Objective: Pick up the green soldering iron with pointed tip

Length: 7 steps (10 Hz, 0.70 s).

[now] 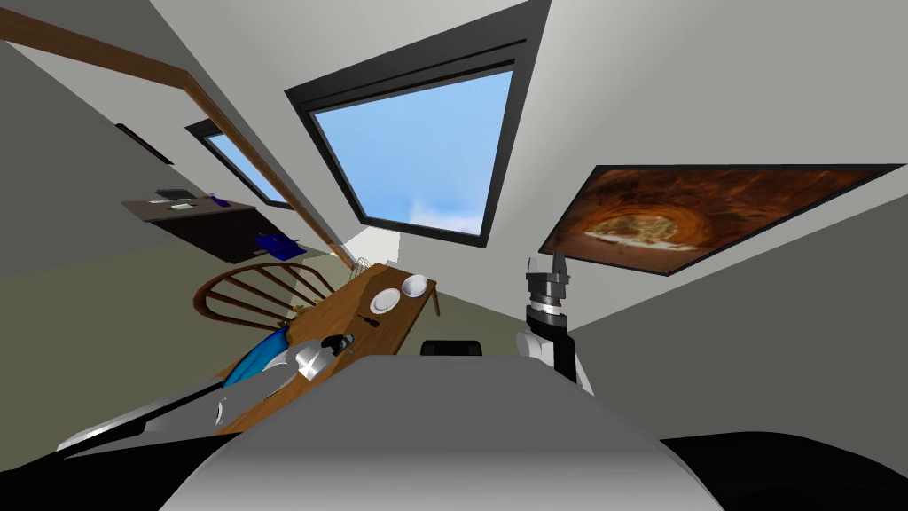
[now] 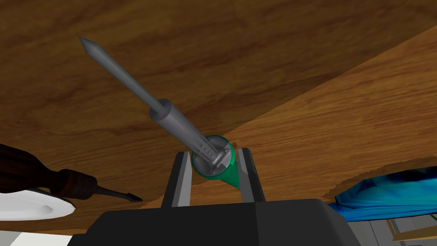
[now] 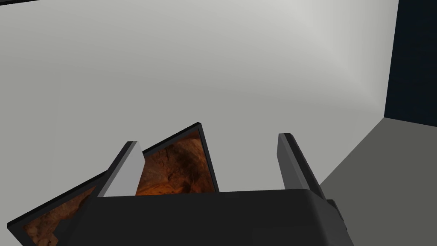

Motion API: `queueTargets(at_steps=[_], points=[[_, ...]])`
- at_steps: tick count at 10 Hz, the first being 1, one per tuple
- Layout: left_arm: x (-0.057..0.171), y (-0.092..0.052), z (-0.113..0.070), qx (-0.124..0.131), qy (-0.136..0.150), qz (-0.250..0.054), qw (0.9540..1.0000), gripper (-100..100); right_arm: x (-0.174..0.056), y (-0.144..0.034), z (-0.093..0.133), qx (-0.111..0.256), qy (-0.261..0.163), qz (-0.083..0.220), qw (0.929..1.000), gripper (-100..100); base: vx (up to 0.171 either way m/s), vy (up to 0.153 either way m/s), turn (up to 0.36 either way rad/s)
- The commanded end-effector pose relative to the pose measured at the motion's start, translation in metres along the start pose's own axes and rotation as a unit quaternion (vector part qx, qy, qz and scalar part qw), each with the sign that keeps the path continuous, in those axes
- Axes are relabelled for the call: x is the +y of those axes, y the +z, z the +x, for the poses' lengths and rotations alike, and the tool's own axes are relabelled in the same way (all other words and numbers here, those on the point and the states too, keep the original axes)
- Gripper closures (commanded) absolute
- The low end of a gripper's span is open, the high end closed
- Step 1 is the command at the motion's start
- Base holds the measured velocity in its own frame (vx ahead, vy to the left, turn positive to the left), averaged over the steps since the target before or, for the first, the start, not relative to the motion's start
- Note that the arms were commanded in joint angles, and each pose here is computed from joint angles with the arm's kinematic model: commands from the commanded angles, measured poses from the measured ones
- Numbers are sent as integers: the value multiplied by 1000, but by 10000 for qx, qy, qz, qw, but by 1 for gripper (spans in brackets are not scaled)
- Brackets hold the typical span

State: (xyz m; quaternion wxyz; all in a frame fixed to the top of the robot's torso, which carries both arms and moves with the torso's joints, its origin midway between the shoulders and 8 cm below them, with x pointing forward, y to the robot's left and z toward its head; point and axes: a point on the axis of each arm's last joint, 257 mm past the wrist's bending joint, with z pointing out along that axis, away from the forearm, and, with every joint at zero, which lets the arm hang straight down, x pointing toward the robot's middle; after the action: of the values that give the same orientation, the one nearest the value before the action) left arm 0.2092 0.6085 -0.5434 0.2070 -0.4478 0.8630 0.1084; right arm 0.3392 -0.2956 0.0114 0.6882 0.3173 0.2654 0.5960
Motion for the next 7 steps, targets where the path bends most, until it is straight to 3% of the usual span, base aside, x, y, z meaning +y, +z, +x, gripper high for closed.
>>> queueTargets(at_steps=[1,2,6,7], points=[[0,0,0,0,0,0,10000,0,0,0,0,0,0,0,10000,0,0,0,0],[-1,-4,-6,4,15,7,10000,100,0,0,0,0,0,0,10000,0,-7,-30,29],[-1,-9,-15,13,35,11,10000,100,0,0,0,0,1,0,10000,0,-16,-48,25],[-1,-9,-15,15,37,11,10000,0,0,0,0,0,0,0,10000,0,-2,-5,0]])
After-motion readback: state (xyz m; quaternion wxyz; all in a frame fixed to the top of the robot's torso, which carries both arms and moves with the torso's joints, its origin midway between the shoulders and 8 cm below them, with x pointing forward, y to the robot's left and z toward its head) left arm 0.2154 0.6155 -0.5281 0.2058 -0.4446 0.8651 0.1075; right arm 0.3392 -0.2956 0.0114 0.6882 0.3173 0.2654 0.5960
